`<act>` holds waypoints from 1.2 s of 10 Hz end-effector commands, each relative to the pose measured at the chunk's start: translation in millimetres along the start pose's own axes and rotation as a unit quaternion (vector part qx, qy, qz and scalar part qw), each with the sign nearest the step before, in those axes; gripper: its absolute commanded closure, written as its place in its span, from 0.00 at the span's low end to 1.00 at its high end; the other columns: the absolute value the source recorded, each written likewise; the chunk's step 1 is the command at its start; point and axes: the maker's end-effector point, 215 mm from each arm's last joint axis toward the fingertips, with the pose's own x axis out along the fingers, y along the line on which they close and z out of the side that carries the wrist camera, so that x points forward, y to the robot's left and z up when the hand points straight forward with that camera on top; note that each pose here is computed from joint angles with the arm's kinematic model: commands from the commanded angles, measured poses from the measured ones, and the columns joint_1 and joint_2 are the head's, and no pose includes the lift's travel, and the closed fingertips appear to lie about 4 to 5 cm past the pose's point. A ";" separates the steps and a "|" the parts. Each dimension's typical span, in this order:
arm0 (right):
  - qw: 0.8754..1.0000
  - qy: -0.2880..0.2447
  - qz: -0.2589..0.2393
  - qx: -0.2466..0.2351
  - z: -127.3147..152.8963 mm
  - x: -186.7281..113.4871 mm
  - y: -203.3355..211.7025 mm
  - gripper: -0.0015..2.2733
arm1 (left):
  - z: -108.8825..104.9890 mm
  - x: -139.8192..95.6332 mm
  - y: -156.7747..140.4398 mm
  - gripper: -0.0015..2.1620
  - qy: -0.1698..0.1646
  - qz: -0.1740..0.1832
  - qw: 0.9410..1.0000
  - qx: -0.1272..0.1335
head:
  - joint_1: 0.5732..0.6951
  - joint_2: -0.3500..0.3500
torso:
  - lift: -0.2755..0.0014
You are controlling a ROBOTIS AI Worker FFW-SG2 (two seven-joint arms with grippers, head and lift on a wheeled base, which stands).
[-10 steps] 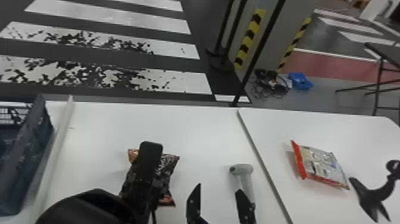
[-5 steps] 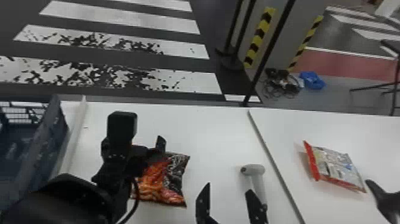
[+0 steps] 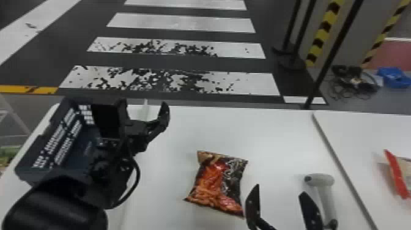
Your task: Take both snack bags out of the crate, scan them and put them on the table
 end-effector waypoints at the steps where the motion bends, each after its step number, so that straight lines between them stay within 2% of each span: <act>1: 1.000 0.019 0.007 0.002 -6.0 9.2 5.3 0.02 | 26.4 -17.3 20.7 0.04 -0.058 0.003 0.998 0.010 | 1.00 0.50 | 0.66; 3: 0.998 0.060 0.026 0.017 -19.3 20.3 14.7 0.02 | 52.2 -50.3 27.2 0.04 -0.122 -0.008 0.992 0.019 | 1.00 0.57 | 0.66; 4: 0.996 0.073 0.035 0.025 -18.4 25.4 18.7 0.02 | 52.3 -65.3 33.8 0.05 -0.138 -0.009 0.990 0.026 | 1.00 0.59 | 0.66; 6: 0.986 0.149 0.059 0.044 -42.9 29.7 21.9 0.02 | 43.6 -90.8 46.3 0.05 -0.146 -0.007 0.989 0.026 | 1.00 0.62 | 0.66; 8: 0.970 0.217 0.079 0.078 -67.8 27.6 21.8 0.03 | 23.7 -118.0 63.7 0.05 -0.138 -0.009 0.990 0.026 | 1.00 0.67 | 0.66; 9: 0.965 0.230 0.083 0.090 -70.9 28.7 19.7 0.03 | 14.9 -130.4 69.3 0.05 -0.137 -0.013 0.990 0.022 | 1.00 0.69 | 0.66; 10: 0.958 0.251 0.095 0.098 -75.5 28.0 20.2 0.03 | 15.7 -144.4 75.7 0.05 -0.148 -0.018 0.989 0.016 | 1.00 0.71 | 0.66; 11: 0.947 0.282 0.105 0.111 -83.8 25.1 20.6 0.04 | 11.2 -156.8 81.8 0.05 -0.149 -0.023 0.989 0.008 | 1.00 0.72 | 0.66; 12: 0.925 0.331 0.125 0.140 -98.0 17.5 20.4 0.04 | 4.0 -167.3 86.8 0.05 -0.147 -0.021 0.989 0.009 | 1.00 0.74 | 0.66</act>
